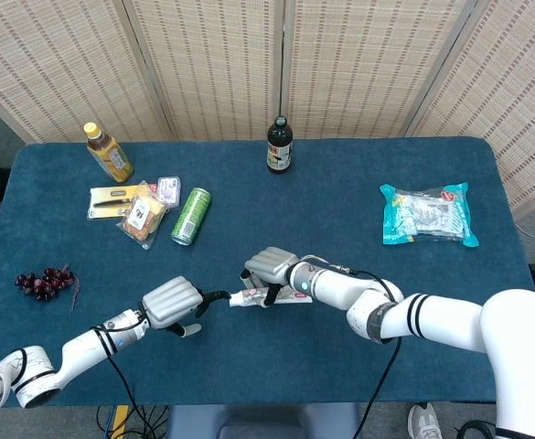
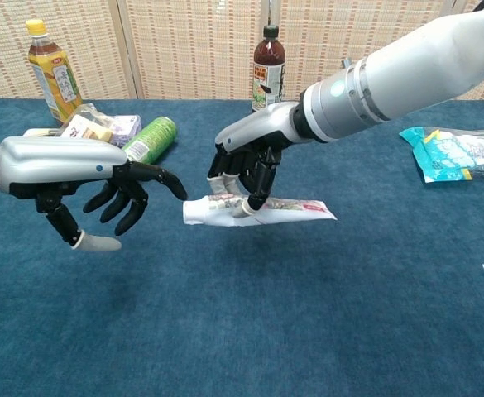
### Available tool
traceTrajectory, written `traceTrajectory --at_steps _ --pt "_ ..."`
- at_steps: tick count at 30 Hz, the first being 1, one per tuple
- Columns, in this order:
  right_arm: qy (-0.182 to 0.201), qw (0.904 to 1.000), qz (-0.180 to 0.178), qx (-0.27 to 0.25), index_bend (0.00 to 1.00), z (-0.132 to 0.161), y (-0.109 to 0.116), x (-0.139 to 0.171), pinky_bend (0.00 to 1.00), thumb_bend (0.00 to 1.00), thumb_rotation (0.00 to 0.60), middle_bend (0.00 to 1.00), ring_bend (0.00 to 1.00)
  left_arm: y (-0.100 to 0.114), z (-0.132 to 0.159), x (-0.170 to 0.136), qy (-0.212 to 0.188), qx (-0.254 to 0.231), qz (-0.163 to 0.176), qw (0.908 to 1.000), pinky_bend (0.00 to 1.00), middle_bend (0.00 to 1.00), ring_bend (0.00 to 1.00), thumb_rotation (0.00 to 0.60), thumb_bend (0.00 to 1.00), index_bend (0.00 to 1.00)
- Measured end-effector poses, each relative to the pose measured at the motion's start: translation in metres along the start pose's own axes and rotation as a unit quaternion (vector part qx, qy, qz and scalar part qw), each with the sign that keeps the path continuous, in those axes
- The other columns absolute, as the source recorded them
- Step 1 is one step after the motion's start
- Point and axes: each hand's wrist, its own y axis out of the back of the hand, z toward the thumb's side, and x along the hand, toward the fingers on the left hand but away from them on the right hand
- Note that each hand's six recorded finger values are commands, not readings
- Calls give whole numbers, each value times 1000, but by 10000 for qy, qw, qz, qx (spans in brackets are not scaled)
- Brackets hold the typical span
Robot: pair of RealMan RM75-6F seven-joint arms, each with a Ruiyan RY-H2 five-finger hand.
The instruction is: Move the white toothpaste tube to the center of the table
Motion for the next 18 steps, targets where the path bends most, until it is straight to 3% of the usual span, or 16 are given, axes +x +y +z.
traceTrajectory --at_steps 18 --pt "13 10000 -36 -11 875 1 0 -4 444 1000 600 786 619 -8 -4 6 36 103 -120 9999 635 577 579 600 286 203"
